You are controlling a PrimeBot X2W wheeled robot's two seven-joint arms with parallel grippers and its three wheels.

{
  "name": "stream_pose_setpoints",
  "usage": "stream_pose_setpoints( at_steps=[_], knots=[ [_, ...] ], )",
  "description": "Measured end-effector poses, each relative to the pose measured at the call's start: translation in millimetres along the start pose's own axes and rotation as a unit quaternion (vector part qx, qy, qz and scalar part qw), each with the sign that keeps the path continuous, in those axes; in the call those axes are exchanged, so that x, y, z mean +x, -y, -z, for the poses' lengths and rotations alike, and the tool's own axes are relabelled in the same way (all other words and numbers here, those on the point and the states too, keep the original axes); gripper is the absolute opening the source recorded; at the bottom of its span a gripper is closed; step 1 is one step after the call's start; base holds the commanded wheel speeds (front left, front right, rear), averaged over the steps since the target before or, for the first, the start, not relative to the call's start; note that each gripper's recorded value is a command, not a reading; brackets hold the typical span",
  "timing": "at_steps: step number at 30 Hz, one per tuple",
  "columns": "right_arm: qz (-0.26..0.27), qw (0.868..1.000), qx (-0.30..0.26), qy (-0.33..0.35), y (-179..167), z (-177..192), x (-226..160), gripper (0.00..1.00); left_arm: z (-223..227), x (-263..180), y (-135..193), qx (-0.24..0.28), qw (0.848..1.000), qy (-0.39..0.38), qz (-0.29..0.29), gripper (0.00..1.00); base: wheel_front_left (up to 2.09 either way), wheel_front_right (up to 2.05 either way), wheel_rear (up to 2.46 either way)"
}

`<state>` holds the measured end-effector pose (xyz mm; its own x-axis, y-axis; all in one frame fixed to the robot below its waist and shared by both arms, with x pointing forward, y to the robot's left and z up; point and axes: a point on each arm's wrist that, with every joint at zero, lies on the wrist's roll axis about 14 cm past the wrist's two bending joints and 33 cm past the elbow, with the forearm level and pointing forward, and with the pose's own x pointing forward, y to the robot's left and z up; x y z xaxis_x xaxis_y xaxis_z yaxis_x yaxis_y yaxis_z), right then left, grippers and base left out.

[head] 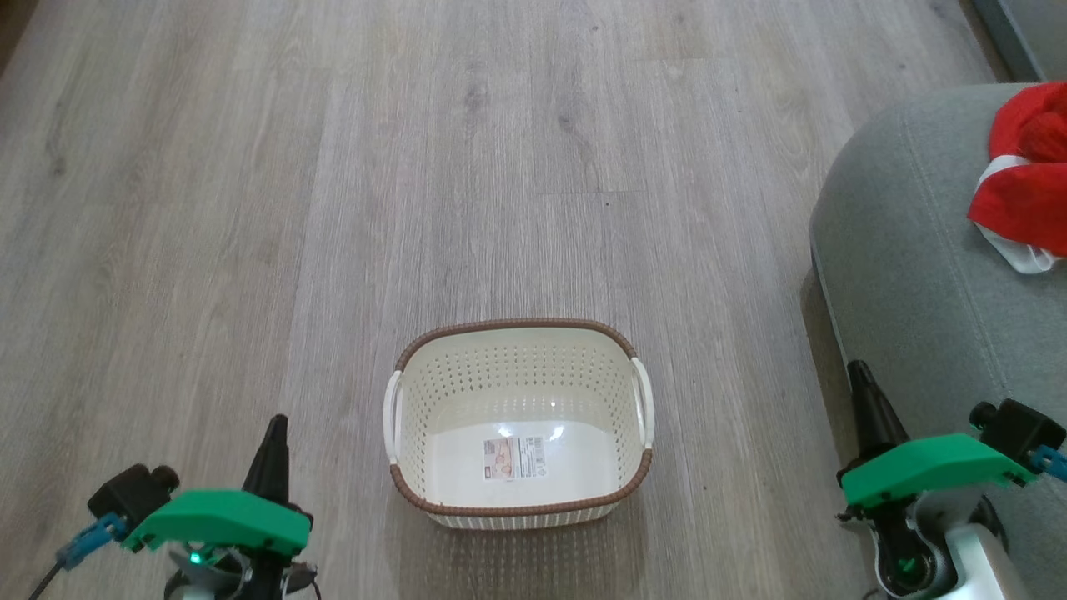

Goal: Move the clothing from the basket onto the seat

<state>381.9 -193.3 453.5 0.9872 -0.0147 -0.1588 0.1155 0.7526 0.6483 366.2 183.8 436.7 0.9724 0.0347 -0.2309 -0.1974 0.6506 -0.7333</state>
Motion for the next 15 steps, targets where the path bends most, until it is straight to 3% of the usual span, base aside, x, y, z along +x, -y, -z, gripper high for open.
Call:
stream_pose_setpoints(
  at_steps=[15],
  knots=[
    [0.001,0.996,0.094,0.007,-0.9,-7.4,0.0,0.0,-5.5,0.5,4.2,-0.08,0.997,-0.001,0.009,0.0,0.0,0.0,0.0]
  ],
)
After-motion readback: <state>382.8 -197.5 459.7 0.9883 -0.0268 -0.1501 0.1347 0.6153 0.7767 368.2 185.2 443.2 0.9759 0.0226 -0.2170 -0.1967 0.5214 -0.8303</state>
